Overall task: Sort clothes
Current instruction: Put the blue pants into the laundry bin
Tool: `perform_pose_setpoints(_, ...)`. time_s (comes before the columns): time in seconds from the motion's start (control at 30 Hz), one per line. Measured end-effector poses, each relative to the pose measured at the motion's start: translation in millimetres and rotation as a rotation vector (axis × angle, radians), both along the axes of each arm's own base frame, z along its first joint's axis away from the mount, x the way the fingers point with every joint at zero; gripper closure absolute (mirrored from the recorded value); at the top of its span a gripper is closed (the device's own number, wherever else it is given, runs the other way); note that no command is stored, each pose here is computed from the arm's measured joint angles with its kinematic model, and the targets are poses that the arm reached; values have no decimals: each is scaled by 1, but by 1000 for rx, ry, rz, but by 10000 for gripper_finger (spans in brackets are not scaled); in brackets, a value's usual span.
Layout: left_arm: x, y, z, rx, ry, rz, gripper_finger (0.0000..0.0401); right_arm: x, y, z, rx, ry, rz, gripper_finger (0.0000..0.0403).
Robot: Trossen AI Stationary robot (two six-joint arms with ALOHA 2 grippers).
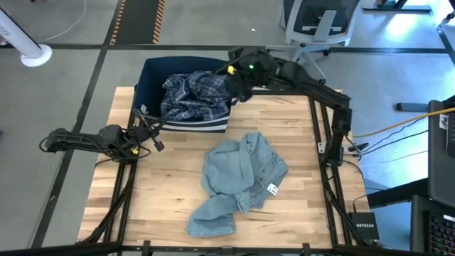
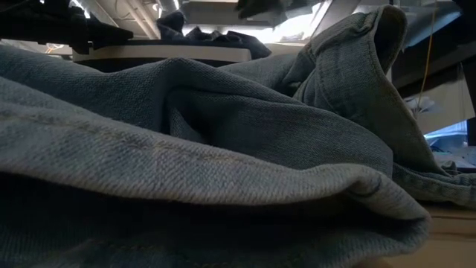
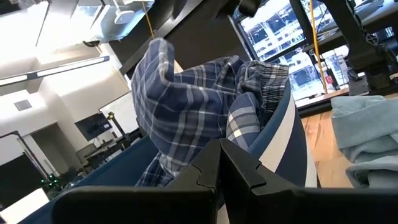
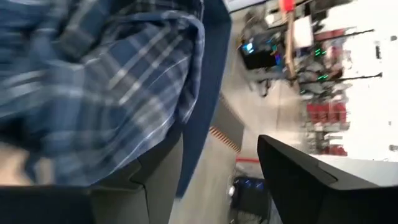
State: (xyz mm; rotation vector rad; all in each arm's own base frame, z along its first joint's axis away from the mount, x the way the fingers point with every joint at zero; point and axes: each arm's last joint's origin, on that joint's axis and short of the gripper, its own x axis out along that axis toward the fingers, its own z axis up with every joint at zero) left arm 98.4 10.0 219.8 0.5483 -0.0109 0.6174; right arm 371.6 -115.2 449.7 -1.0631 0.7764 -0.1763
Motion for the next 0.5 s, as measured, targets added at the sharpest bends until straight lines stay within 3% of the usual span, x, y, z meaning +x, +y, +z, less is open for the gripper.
perform_pose_setpoints(0.2,0,0,0,0,-1,0,400,-33,44,16,145,120,-10,178)
perform_pose_setpoints(0.37,0,0,0,0,-1,0,400,-54,86,-12,276,386,-1,185)
perform_pose_setpoints(0.5,0,0,0,0,-1,0,400,-67,119,-44,246,493,-43,189)
